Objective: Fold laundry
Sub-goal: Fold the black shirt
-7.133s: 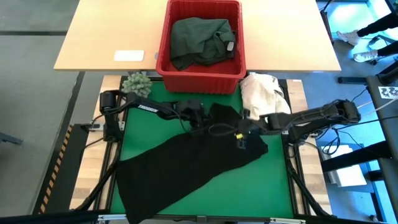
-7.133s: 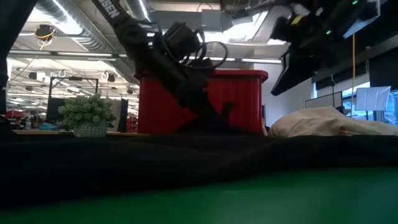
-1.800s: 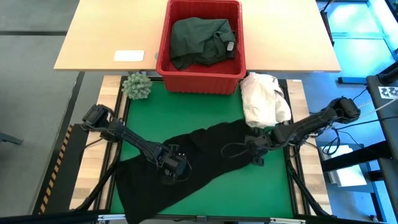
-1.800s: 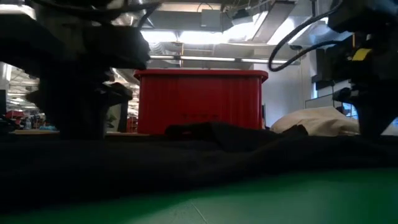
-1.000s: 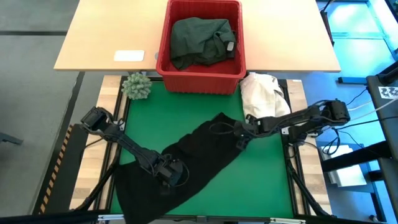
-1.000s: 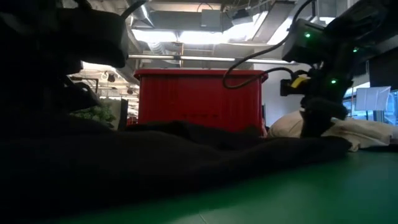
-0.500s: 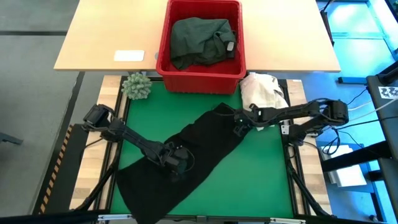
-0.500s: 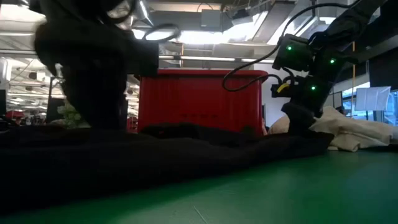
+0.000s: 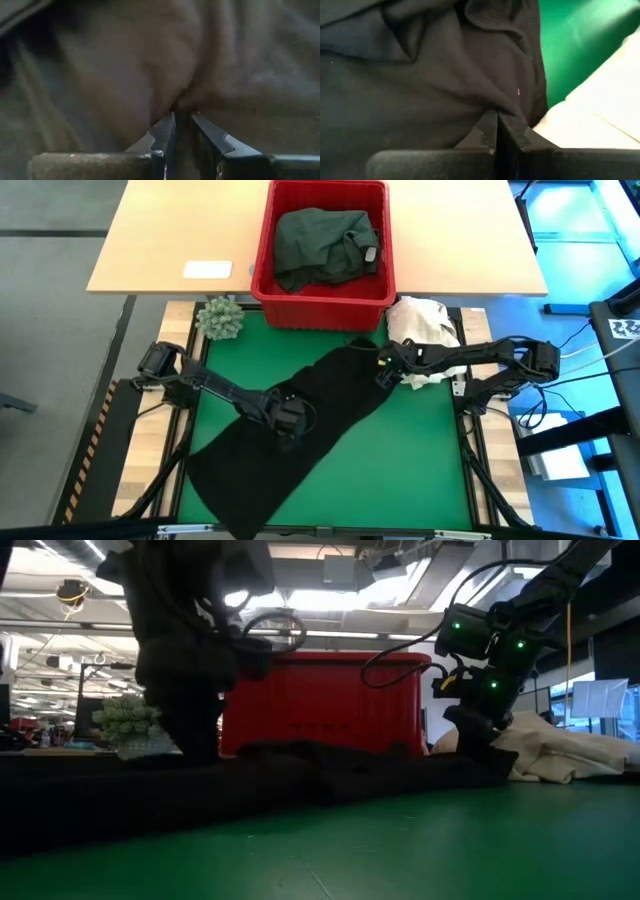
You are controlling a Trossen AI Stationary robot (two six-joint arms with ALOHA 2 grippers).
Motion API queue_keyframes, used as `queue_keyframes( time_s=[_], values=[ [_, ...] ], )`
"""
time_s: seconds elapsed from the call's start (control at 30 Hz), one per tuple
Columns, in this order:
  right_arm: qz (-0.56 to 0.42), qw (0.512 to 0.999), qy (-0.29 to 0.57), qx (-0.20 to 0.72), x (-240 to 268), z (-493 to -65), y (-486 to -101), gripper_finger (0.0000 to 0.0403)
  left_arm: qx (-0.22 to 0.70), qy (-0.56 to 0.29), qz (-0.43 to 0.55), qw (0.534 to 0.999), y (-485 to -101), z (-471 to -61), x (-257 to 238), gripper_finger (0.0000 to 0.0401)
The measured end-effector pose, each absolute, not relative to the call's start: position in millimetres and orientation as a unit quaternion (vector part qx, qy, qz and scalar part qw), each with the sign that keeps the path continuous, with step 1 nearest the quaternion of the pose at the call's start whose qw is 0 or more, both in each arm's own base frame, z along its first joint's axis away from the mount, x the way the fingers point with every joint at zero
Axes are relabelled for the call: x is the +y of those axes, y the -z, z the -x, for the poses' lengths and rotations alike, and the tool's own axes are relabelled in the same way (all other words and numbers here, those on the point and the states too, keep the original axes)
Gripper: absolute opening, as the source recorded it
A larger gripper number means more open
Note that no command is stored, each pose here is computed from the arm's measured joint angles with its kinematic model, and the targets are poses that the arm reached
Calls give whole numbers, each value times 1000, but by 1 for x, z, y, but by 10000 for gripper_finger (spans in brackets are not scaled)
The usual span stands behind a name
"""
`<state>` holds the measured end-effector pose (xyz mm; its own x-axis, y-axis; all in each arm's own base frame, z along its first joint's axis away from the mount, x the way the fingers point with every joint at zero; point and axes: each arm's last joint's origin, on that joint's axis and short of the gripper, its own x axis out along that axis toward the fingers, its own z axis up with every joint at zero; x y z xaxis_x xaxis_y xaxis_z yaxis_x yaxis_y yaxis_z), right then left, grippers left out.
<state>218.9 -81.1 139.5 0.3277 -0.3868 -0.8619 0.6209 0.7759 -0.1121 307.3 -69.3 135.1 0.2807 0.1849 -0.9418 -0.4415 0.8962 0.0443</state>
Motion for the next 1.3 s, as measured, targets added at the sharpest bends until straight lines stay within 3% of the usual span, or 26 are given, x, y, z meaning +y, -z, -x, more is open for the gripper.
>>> queue_keyframes(
  time_s=[0.33,0.57,0.83,1.13,1.3],
  values=[
    [-135,819,288,478,-80,-222,-141,3,611,-257,59,746,-134,-292,-55,56],
    [-138,835,248,471,-77,-227,-146,3,608,-246,39,754,-134,-294,-55,56],
    [-103,875,172,440,-52,-242,-179,3,602,-231,39,763,-153,-287,-54,56],
    [-103,804,152,565,-30,-225,-165,3,660,-230,28,715,-164,-261,-67,56],
    [-88,788,175,583,-27,-229,-153,3,695,-177,83,692,-151,-247,-85,56]
  ],
)
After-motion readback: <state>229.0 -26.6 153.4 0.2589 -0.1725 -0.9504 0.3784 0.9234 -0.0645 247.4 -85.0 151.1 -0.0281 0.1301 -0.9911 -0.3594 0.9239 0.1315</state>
